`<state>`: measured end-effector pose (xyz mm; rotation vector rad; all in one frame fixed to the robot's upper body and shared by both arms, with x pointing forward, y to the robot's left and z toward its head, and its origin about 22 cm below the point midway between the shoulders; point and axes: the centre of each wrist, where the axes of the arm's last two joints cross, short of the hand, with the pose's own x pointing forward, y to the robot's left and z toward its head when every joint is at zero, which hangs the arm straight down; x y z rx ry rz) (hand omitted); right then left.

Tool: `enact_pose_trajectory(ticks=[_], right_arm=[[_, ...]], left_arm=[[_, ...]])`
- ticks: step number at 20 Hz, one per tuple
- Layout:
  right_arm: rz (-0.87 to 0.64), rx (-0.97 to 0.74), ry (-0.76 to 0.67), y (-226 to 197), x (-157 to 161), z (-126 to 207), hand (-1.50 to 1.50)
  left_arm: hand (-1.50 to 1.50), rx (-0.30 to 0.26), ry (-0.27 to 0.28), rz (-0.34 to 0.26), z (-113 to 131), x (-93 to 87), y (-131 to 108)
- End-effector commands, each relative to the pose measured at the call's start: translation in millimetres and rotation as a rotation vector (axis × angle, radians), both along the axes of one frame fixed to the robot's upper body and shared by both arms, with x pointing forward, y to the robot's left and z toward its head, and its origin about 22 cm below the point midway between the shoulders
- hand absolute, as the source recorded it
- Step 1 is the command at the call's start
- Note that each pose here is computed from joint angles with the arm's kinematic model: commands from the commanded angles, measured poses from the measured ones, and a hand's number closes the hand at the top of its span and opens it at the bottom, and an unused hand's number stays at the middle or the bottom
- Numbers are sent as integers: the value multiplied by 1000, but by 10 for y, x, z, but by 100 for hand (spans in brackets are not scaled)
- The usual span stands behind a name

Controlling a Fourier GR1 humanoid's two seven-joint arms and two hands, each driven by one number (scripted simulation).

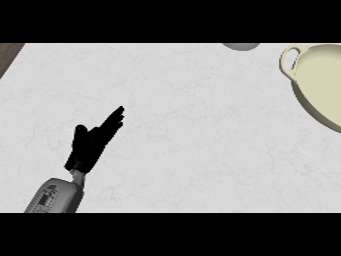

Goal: Pick the can from the tray and place it in the pot

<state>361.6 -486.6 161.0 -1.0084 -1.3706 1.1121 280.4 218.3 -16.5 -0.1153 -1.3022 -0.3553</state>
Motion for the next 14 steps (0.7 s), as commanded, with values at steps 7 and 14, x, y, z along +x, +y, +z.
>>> enact_pose_trajectory(ticks=[7, 14], right_arm=[[-201, -166, 449, 299, 244, -383, -150], [-44, 167, 297, 737, 489, -517, -150]], left_arm=[[0, 17, 11, -3, 9, -14, 141], [0, -9, 4, 16, -23, -59, -91]])
